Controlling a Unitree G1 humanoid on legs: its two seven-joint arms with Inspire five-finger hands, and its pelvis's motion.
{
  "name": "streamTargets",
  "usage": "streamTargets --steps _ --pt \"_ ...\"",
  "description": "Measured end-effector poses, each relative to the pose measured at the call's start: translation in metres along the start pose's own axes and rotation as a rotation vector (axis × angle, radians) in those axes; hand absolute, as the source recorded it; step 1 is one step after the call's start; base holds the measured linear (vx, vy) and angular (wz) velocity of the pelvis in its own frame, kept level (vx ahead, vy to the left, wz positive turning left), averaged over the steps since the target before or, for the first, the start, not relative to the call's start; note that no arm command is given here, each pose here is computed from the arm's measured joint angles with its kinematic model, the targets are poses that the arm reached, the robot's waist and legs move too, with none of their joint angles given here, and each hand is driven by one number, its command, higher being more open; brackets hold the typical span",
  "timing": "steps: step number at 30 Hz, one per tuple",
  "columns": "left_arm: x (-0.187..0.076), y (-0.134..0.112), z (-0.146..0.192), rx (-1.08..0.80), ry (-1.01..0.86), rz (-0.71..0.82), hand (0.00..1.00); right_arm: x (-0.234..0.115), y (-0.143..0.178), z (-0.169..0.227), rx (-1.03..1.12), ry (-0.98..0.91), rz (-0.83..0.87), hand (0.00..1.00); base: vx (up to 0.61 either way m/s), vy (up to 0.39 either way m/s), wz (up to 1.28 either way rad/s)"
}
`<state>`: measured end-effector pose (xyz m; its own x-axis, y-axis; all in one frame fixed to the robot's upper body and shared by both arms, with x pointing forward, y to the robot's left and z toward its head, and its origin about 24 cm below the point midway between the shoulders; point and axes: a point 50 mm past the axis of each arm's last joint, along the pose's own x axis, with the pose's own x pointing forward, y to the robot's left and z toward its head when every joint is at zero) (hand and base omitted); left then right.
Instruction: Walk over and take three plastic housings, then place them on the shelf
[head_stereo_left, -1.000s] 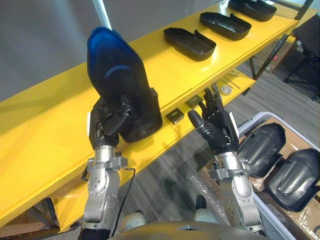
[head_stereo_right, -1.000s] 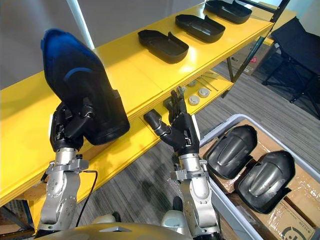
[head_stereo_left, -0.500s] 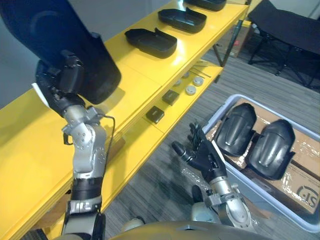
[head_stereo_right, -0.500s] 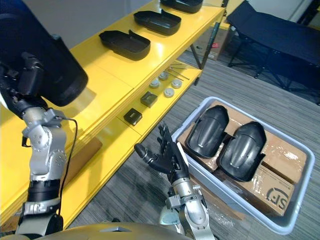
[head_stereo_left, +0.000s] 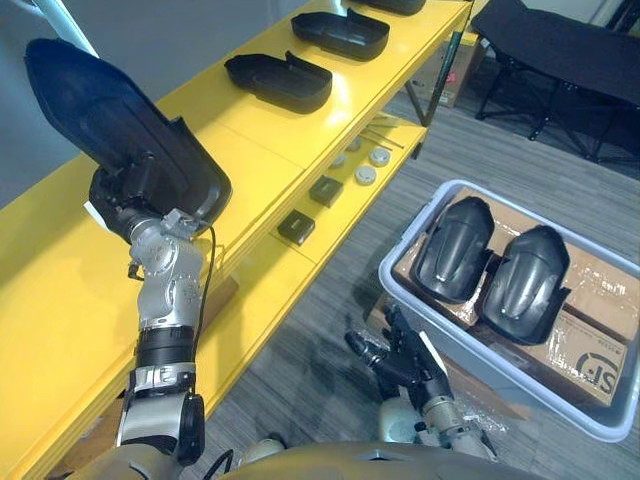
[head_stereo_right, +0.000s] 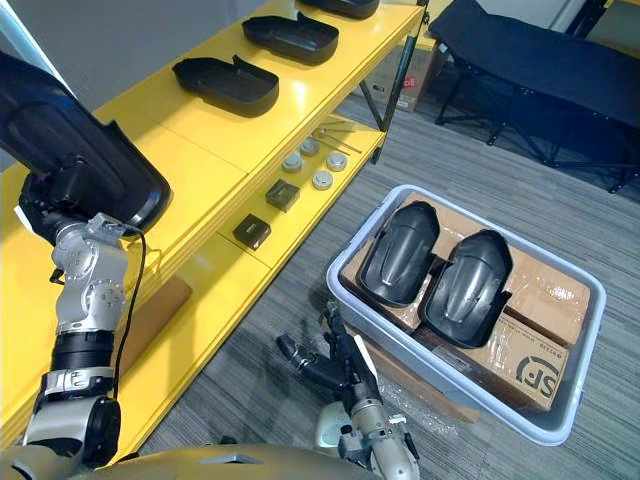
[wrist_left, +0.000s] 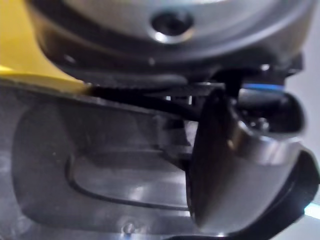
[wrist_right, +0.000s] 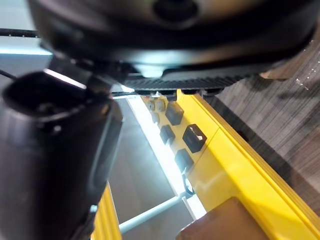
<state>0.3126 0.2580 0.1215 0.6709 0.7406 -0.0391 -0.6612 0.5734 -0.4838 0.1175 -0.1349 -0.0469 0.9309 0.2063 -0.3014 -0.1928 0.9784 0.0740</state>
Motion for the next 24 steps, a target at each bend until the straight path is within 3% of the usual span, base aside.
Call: streamTargets --steps 11,12,24 --pt "0.007 -0.019 -0.012 -0.036 0.128 -0.026 0.0 0.001 0.016 -0.001 -0.001 0.006 0.058 1.0 0.0 0.0 0.01" --pt "0.008 -0.022 -0.016 -0.025 0.154 -0.028 1.0 0.002 0.016 0.0 -0.006 0.003 0.062 1.0 -0.03 0.006 0.05" --pt "0.021 -0.028 -0.018 0.145 0.176 -0.029 1.0 0.006 0.017 0.003 -0.023 -0.01 0.071 1.0 -0.03 -0.002 0.0"
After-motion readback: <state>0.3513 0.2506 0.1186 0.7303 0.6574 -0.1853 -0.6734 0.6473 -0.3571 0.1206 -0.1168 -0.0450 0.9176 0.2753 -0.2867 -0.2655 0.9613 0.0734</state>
